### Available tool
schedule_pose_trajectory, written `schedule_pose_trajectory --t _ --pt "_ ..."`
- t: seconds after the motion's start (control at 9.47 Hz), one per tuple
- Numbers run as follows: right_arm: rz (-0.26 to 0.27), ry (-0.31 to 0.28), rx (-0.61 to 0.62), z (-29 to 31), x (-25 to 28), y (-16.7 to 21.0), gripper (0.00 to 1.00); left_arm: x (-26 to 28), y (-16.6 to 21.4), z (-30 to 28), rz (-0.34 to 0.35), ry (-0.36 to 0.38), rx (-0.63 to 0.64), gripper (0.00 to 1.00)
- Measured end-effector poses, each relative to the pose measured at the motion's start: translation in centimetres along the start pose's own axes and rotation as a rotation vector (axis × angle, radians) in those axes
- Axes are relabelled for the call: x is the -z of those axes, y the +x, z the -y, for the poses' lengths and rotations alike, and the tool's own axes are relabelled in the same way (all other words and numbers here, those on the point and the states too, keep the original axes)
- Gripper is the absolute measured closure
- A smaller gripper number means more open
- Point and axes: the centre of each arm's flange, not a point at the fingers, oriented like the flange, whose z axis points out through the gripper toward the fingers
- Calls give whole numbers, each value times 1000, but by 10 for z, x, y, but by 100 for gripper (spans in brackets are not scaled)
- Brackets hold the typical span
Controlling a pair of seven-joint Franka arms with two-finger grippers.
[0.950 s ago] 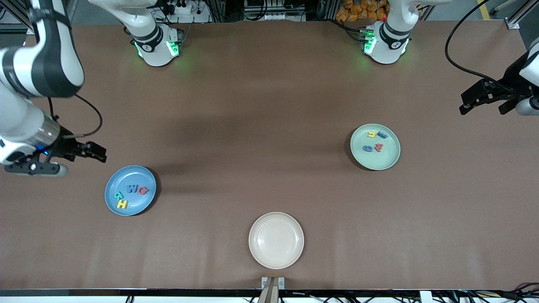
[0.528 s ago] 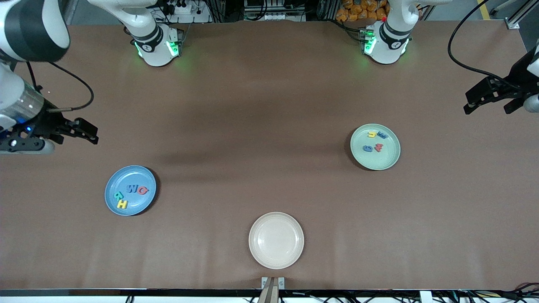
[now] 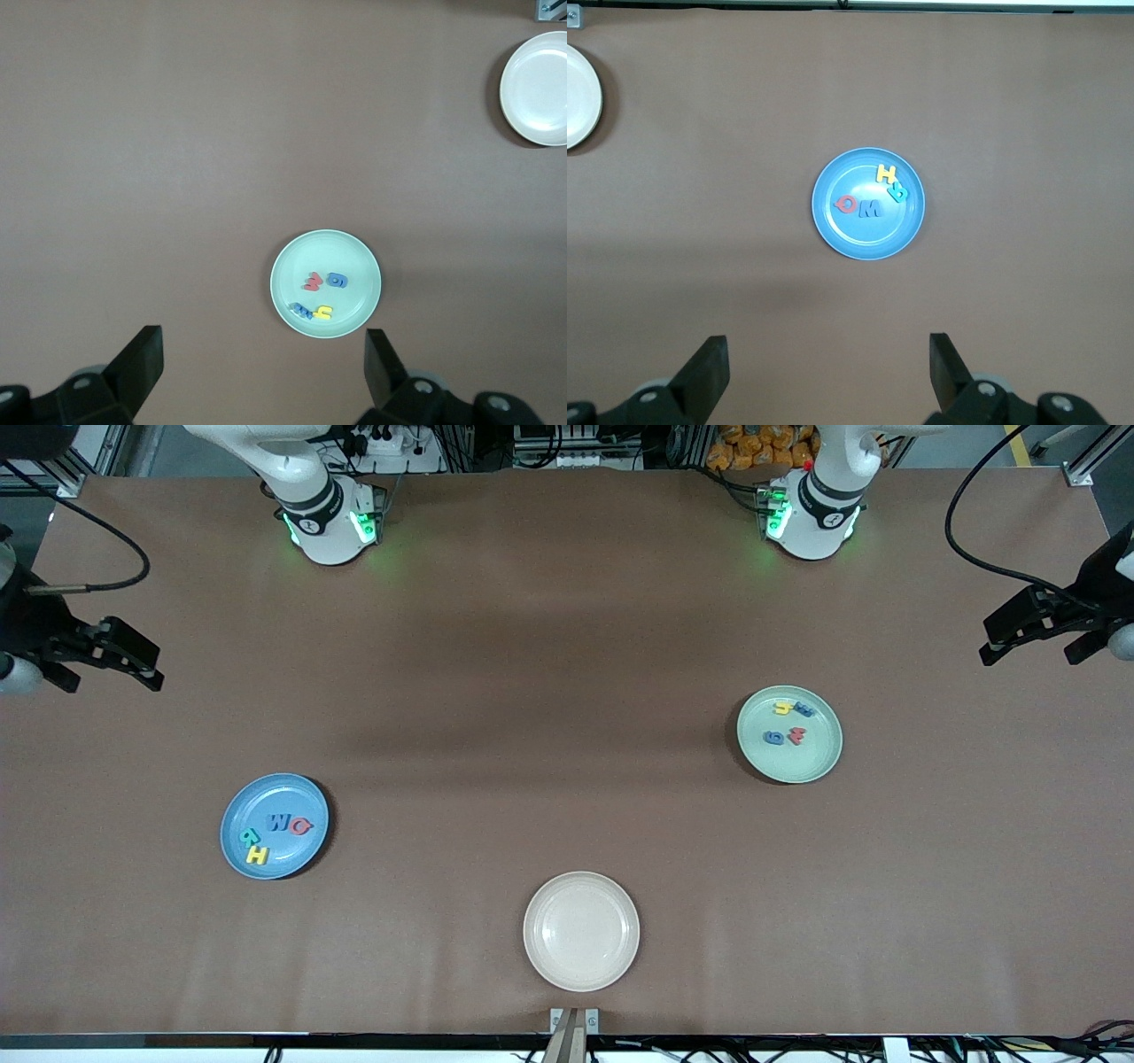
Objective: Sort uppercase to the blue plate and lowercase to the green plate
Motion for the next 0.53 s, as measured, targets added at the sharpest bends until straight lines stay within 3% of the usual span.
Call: schedule_pose_trajectory --t 0.53 --pt "11 -1 -15 -5 4 -2 0 0 0 0 1 0 0 0"
